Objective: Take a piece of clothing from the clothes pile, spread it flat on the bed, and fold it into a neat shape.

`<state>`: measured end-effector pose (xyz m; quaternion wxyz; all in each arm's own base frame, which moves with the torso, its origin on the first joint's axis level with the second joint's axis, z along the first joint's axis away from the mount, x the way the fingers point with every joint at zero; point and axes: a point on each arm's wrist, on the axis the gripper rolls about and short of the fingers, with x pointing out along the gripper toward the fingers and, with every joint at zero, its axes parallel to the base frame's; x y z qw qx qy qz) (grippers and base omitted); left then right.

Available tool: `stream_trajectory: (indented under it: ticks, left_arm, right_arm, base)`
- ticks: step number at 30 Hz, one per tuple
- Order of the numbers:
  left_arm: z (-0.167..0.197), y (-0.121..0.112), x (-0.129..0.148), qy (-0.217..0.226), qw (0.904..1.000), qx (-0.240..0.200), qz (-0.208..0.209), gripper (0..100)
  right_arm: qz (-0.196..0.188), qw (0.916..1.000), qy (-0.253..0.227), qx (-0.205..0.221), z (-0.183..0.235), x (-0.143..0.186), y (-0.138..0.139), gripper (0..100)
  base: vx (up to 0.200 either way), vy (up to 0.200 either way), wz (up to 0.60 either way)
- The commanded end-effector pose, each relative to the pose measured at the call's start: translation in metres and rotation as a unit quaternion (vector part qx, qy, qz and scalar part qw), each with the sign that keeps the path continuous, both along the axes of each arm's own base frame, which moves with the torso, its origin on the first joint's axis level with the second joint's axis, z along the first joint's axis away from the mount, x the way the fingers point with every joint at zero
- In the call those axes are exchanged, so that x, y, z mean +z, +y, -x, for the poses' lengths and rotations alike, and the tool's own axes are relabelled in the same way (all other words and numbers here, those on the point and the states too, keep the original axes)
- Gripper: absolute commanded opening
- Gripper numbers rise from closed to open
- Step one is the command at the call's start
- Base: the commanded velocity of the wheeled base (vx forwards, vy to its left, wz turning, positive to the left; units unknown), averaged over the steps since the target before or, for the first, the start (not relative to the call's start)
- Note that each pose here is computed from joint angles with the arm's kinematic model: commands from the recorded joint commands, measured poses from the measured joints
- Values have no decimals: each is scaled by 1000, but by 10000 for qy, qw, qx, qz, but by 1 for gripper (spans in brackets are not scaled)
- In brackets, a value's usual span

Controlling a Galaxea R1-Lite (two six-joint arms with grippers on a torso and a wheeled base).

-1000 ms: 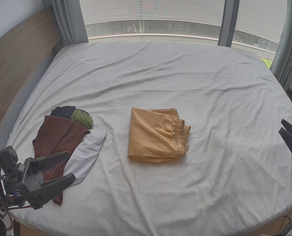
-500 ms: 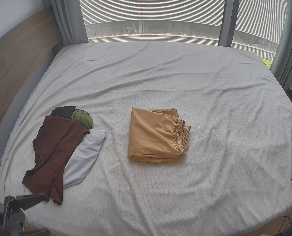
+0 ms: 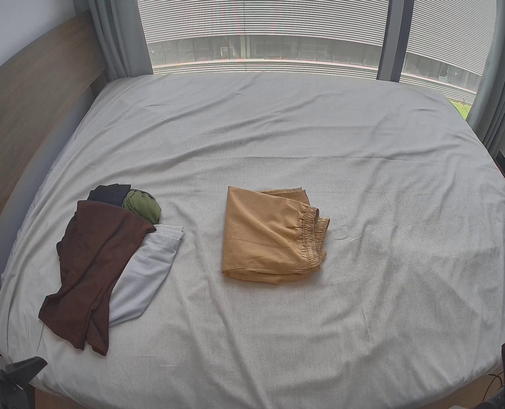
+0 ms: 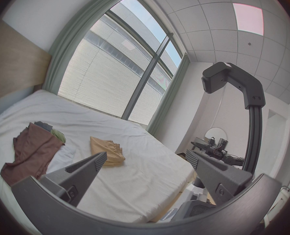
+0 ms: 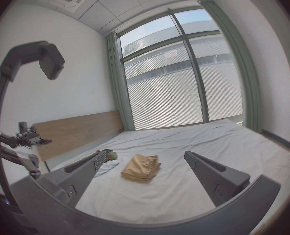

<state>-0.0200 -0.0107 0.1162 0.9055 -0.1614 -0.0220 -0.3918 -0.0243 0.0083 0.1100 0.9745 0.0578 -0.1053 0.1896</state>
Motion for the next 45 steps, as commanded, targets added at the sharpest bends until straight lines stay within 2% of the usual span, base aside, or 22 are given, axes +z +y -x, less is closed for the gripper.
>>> stream_trajectory:
  ticks: [1,2,4,6,7,8,11,12,14,15,17,21,23,26,27,28,29,30,31,45]
  left_arm:
    - [3,1,-7,-230,9989,404,-74,100]
    - [2,1,-7,-236,9984,503,-103,100]
    - [2,0,-8,-255,9961,819,-180,100]
    - [2,0,-11,-269,9930,1111,-305,100]
    - [2,0,-12,-274,9924,1152,-323,100]
    - [7,-1,-19,-464,9882,1373,-494,100]
    - [5,0,-32,-218,9805,1593,-1127,100]
    - [5,0,-33,-215,9777,1702,-1215,100]
    - [5,1,-33,-239,9751,1827,-1231,100]
    - [5,1,-33,-238,9729,1934,-1244,100]
    - [5,1,-33,-227,9722,1978,-1236,100]
    - [3,5,-33,-100,9514,2840,-1185,100]
    - [3,7,-33,-32,9395,3229,-1141,100]
    - [3,9,-33,7,9282,3538,-1150,100]
    - [2,9,-34,41,9229,3643,-1247,100]
    - [2,9,-34,41,9229,3643,-1247,100]
    - [2,10,-37,49,9087,3837,-1643,100]
    - [2,10,-40,179,9050,3875,-1749,100]
    - [2,10,-43,278,9042,3853,-1823,100]
    - [2,10,-41,226,9064,3863,-1695,100]
  right_arm:
    - [235,9950,-82,-965,1,-10,-4,100]
    - [270,9920,46,-1232,0,-12,-5,100]
    - [334,9795,540,-1910,-1,-22,-8,100]
    - [371,9724,812,-2156,-2,-28,-9,100]
    - [371,9724,812,-2156,-2,-28,-9,100]
    - [349,9721,770,-2186,-2,-27,-9,100]
    - [373,9724,765,-2174,-2,-27,-9,100]
    - [407,9724,767,-2164,-2,-27,-9,100]
    - [463,9740,724,-2098,-1,-27,-9,100]
    - [553,9803,686,-1770,-1,-27,-8,100]
    - [598,9816,719,-1666,-1,-28,-7,100]
    - [610,9732,1079,-1935,-1,-35,-8,100]
    - [611,9728,1064,-1967,-1,-35,-8,100]
    - [612,9729,1064,-1959,-1,-35,-9,100]
    - [612,9729,1064,-1959,-1,-35,-9,100]
    - [612,9729,1064,-1959,-1,-35,-9,100]
    - [612,9729,1064,-1959,-1,-35,-9,100]
    - [612,9729,1064,-1959,-1,-35,-9,100]
    - [612,9729,1064,-1959,-1,-35,-9,100]
    - [629,9733,1060,-1938,-1,-35,-8,100]
  base:
    - [0,0,0]
    - [0,0,0]
    - [0,0,0]
    - [0,0,0]
    - [0,0,0]
    - [0,0,0]
    - [0,0,0]
    - [0,0,0]
    - [0,0,0]
    - [0,0,0]
    - [0,0,0]
    - [0,0,0]
    - [0,0,0]
    - [0,0,0]
    - [0,0,0]
    - [0,0,0]
    - [0,0,0]
    - [0,0,0]
    - [0,0,0]
    - [0,0,0]
